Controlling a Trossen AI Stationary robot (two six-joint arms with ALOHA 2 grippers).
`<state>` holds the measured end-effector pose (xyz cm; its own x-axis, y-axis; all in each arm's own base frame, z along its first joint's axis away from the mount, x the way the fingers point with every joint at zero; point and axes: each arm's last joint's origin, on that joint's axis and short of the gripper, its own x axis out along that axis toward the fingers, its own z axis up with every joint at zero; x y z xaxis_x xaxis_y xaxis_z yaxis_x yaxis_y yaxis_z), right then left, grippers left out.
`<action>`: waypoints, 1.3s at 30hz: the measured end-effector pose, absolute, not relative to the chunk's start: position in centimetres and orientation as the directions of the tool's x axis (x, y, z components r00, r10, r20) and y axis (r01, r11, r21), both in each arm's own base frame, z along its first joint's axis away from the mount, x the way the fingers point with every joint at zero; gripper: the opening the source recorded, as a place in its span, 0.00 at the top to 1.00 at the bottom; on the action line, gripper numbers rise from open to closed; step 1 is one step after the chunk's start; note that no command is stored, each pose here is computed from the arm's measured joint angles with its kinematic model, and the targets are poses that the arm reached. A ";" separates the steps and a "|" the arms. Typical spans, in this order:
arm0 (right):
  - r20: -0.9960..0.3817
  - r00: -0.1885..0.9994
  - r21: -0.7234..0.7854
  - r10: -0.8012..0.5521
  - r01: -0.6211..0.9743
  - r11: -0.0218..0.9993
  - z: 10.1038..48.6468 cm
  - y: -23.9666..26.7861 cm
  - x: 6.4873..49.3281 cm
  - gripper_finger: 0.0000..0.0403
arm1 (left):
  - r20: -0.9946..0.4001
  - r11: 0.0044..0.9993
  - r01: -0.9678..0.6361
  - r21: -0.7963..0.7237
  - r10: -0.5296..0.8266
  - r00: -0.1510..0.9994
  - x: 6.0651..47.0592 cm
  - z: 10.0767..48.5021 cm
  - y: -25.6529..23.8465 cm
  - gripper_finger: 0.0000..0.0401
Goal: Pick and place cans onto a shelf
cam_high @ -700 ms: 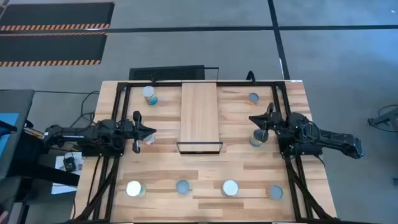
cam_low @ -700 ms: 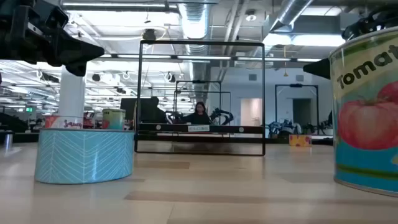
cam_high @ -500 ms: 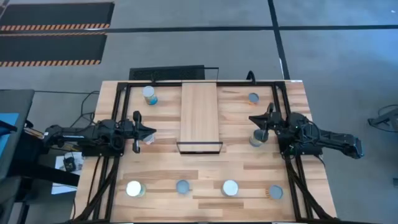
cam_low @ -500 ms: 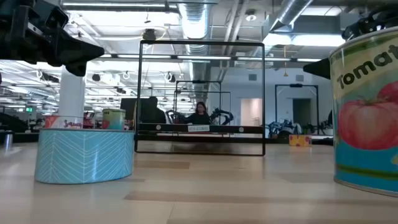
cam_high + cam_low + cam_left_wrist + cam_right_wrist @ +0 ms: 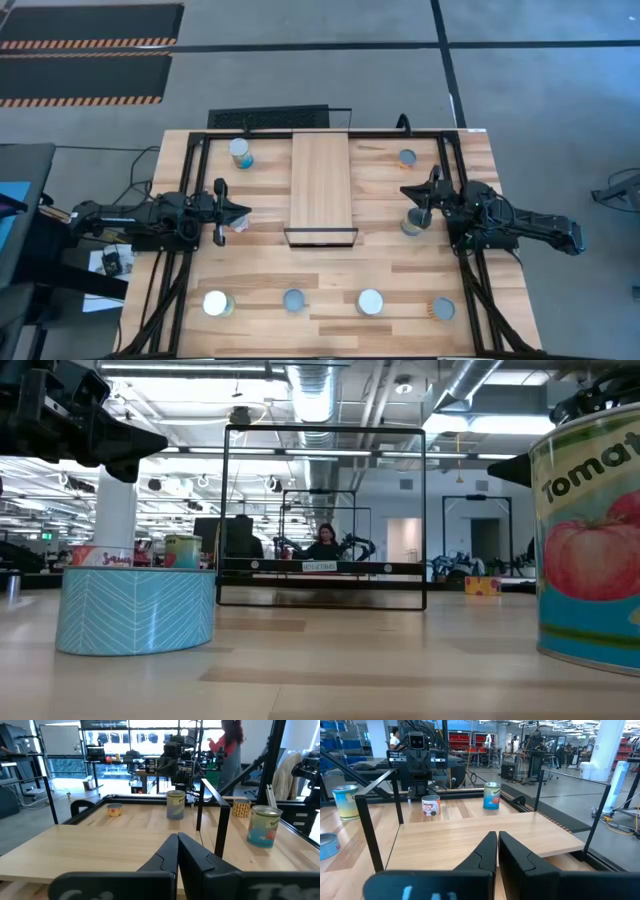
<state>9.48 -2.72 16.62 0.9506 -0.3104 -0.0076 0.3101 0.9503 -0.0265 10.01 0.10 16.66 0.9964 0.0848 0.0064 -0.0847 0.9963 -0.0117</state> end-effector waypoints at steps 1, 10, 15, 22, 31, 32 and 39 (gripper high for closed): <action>-0.007 0.951 -0.026 -0.311 0.310 0.950 16.6 -2.7 9.5 0.91 | 0.006 0.996 -0.085 -0.012 0.085 0.996 10.0 16.7 0.1 1.00; -0.007 0.951 -0.026 -0.311 0.310 0.950 16.6 -2.7 9.5 0.91 | 0.006 0.996 -0.085 -0.012 0.085 0.996 10.0 16.7 0.1 1.00; -0.007 0.951 -0.026 -0.311 0.310 0.950 16.6 -2.7 9.5 0.91 | 0.006 0.996 -0.085 -0.012 0.085 0.996 10.0 16.6 0.1 1.00; -0.008 0.951 -0.027 -0.311 0.310 0.950 16.6 -2.7 9.5 0.91 | 0.006 0.996 -0.085 -0.012 0.085 0.996 10.0 16.7 0.1 1.00; -0.007 0.951 -0.026 -0.310 0.310 0.950 16.6 -2.7 9.5 0.91 | 0.006 0.996 -0.085 -0.012 0.085 0.996 10.0 16.6 0.1 1.00; -0.007 0.951 -0.027 -0.311 0.310 0.950 16.6 -2.7 9.5 0.91 | 0.006 0.996 -0.085 -0.012 0.085 0.996 10.0 16.6 0.1 1.00; 0.022 0.951 -0.020 -0.309 0.310 0.951 16.8 -2.7 9.5 0.91 | 0.006 0.996 -0.085 -0.012 0.085 0.996 10.0 16.6 0.1 1.00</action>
<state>9.49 -2.71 16.85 0.9507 -0.3095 0.0218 0.3099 0.9506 -0.0200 10.02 0.10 16.65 0.9964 0.0846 0.0060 -0.0845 0.9964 -0.0115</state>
